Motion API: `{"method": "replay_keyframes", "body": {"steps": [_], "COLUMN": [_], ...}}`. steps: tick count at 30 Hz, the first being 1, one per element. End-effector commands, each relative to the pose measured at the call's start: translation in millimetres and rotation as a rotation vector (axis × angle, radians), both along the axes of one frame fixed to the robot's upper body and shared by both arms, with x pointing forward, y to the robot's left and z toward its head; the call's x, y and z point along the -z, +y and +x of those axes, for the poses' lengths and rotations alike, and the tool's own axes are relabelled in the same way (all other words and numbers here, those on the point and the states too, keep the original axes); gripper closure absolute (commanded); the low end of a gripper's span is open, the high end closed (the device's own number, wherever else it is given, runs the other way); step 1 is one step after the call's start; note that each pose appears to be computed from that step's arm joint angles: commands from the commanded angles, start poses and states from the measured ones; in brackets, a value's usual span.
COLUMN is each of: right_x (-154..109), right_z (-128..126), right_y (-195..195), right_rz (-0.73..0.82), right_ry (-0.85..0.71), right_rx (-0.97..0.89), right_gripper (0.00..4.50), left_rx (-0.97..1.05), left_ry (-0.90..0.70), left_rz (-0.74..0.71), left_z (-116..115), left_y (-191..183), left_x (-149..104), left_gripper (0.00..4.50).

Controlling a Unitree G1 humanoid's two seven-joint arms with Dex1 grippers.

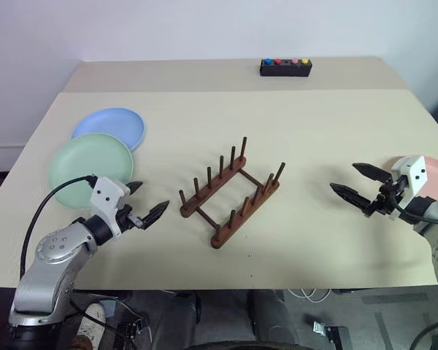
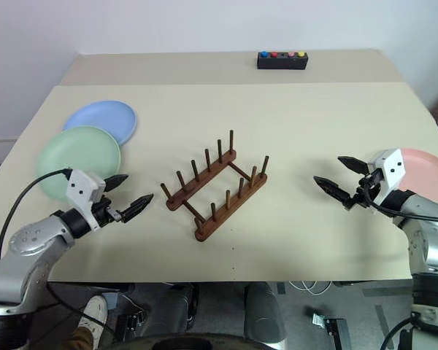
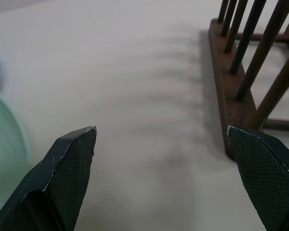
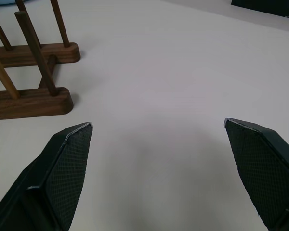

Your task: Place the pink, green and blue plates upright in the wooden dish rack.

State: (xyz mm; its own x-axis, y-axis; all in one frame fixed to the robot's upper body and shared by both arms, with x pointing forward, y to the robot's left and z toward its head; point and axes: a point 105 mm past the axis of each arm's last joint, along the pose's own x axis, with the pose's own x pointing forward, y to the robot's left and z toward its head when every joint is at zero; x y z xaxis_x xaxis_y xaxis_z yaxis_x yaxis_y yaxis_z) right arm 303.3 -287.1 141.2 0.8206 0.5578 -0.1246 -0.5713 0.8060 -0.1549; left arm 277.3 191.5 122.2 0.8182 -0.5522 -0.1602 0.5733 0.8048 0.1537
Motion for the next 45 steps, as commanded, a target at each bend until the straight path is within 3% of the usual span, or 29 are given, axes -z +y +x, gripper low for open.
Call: {"method": "replay_keyframes", "body": {"steps": [1,16,20,23,26,34,42,45], "right_x": [-14,-6,0,3,2,6,6,5], "right_z": [-3,-3,-5,-8,-16,-34,-39,-40], "right_y": [2,20,27,35,39,44,51,51], "right_rz": [0.014,0.027,0.034,0.038,0.046,0.06,0.076,0.08], "right_ry": [-0.061,-0.049,-0.037,-0.034,-0.027,-0.008,-0.016,-0.02], "right_rx": [0.001,-0.036,-0.046,-0.051,-0.054,-0.033,-0.014,-0.007], "right_gripper": [0.02,0.02,0.02,0.02,0.02,0.02,0.02,0.0], "left_rx": [0.032,0.046,0.181,0.234,0.372,0.58,0.546,0.526], "left_ry": [-0.029,-0.015,0.107,0.166,0.224,0.24,0.217,0.196], "left_rz": [0.01,0.023,0.0,0.034,0.11,0.075,0.064,0.074], "left_z": [-1,-16,-40,-51,-61,-61,-43,-34], "left_y": [-5,4,-9,-10,-36,-97,-119,-123], "left_x": [-11,-11,1,11,29,48,58,57], "left_gripper": [0.0,0.0,0.0,0.0,0.0,0.0,0.0,0.9]}}
